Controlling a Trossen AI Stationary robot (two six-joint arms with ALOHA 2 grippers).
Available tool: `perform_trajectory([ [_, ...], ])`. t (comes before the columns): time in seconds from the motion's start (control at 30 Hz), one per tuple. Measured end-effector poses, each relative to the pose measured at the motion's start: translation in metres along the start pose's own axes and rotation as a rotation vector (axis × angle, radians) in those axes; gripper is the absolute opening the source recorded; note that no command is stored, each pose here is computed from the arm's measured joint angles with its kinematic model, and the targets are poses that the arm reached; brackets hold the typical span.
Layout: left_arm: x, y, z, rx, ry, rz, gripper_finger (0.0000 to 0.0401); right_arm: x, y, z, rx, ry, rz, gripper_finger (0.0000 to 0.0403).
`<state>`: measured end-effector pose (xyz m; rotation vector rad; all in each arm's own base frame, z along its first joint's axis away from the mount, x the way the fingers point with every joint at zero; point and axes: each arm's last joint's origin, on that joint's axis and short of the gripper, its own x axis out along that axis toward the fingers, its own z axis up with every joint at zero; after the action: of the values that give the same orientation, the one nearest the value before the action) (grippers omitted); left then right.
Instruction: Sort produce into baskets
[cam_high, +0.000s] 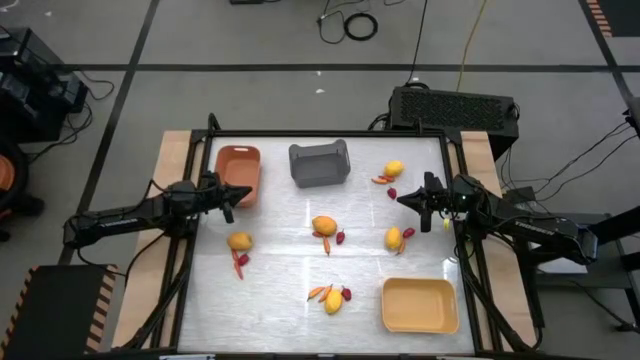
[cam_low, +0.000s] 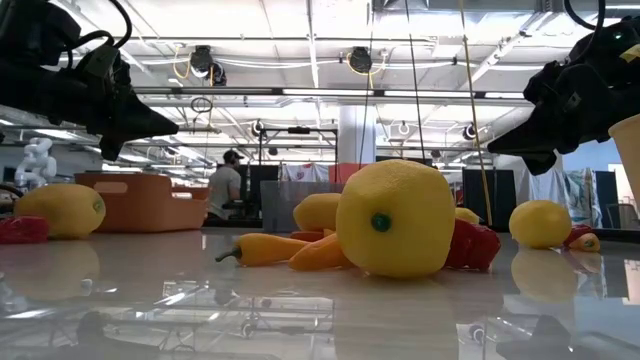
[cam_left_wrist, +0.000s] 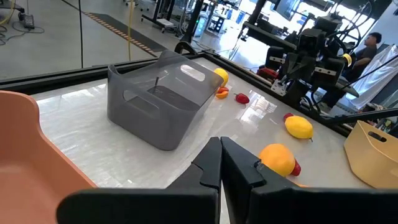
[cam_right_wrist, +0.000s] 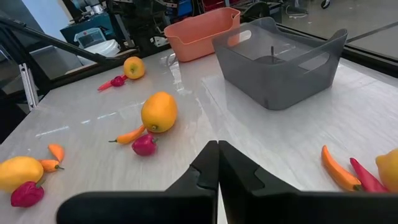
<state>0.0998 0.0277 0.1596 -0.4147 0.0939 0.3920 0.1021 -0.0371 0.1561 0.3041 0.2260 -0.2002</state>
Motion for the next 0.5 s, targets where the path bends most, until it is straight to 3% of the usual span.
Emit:
perform_trajectory([
  [0.07, 0.0, 0.0, 0.0, 0.0, 0.0, 0.0, 0.0006, 0.0, 0.0, -0.0001, 0.028, 0.001, -0.002, 0.0],
  [0.27, 0.0, 0.0, 0.0, 0.0, 0.0, 0.0, 0.0006, 0.0, 0.0007, 0.0028, 0.264, -0.028, 0.01, 0.0],
  [0.5, 0.0004, -0.001, 0.0017, -0.006, -0.027, -0.021, 0.0006, -0.0004, 0.0022, 0.0093, 0.314, -0.09, 0.037, 0.0],
])
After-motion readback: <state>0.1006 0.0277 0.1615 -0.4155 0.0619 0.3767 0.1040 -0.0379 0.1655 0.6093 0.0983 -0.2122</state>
